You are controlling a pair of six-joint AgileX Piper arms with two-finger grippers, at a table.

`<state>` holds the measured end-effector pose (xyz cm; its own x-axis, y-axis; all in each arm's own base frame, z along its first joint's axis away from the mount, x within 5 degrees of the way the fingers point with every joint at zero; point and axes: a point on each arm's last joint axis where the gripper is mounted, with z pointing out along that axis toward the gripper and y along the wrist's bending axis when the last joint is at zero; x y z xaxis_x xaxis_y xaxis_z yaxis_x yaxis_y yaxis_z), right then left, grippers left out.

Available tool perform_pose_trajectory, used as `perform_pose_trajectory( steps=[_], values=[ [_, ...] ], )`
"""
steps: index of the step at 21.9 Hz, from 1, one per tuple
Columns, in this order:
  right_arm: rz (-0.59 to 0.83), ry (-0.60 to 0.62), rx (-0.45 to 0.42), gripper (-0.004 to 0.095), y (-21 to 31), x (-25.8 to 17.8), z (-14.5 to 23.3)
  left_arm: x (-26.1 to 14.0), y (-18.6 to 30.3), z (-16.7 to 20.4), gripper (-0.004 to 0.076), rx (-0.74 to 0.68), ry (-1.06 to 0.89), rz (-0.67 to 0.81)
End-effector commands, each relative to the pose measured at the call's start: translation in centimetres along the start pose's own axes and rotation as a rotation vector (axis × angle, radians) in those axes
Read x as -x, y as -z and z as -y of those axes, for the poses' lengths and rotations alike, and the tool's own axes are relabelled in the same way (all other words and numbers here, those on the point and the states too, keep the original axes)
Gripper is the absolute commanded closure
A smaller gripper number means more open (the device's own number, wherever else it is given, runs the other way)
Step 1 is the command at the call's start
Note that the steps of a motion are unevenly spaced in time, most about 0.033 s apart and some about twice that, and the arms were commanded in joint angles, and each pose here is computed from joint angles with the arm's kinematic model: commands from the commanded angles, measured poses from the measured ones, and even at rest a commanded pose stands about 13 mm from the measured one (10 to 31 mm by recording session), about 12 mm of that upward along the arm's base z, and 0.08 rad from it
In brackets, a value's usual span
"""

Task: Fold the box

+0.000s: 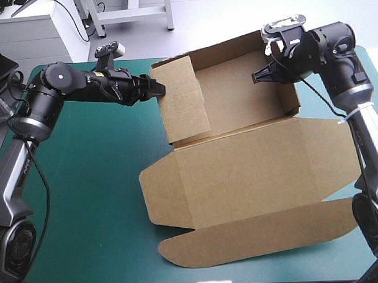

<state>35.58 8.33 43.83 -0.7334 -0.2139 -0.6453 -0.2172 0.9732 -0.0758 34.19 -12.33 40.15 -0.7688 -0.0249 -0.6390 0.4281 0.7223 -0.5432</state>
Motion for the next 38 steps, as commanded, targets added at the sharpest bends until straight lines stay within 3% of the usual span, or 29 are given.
perform_pose_trajectory(
  steps=[1,7,11,15,18,22,23,27,38],
  values=[
    [0.142,-0.021,0.054,0.0922,3.4,0.9,-0.6,1.3,2.1,2.0,0.0339,-0.042,0.006,0.142],
    [0.144,-0.024,0.069,0.0922,3.4,0.9,-1.0,0.8,1.8,2.4,0.0334,-0.040,-0.017,0.098],
    [0.145,-0.076,0.071,0.0921,3.4,0.9,-1.1,0.9,1.8,1.7,0.0351,0.036,0.118,0.111],
    [0.177,-0.008,-0.016,0.0921,3.0,1.3,-3.0,1.2,1.8,3.1,0.0351,-0.114,0.070,0.140],
    [0.180,0.009,-0.009,0.0921,2.5,1.4,-3.7,0.7,1.8,3.6,0.0314,-0.155,-0.090,0.097],
    [0.188,-0.007,0.003,0.0922,2.5,1.5,-3.7,1.0,1.7,2.9,0.0304,-0.083,-0.005,0.117],
    [0.189,-0.023,0.009,0.0922,2.5,1.5,-3.8,1.1,1.7,2.2,0.0320,-0.019,0.119,0.136],
    [0.203,-0.042,0.026,0.0922,2.6,1.6,-4.3,0.8,1.7,0.9,0.0322,0.119,0.164,0.112],
    [0.280,0.013,0.079,0.0922,3.3,2.0,-7.6,0.3,-2.5,-0.2,0.0353,0.149,0.176,0.041]
  ],
)
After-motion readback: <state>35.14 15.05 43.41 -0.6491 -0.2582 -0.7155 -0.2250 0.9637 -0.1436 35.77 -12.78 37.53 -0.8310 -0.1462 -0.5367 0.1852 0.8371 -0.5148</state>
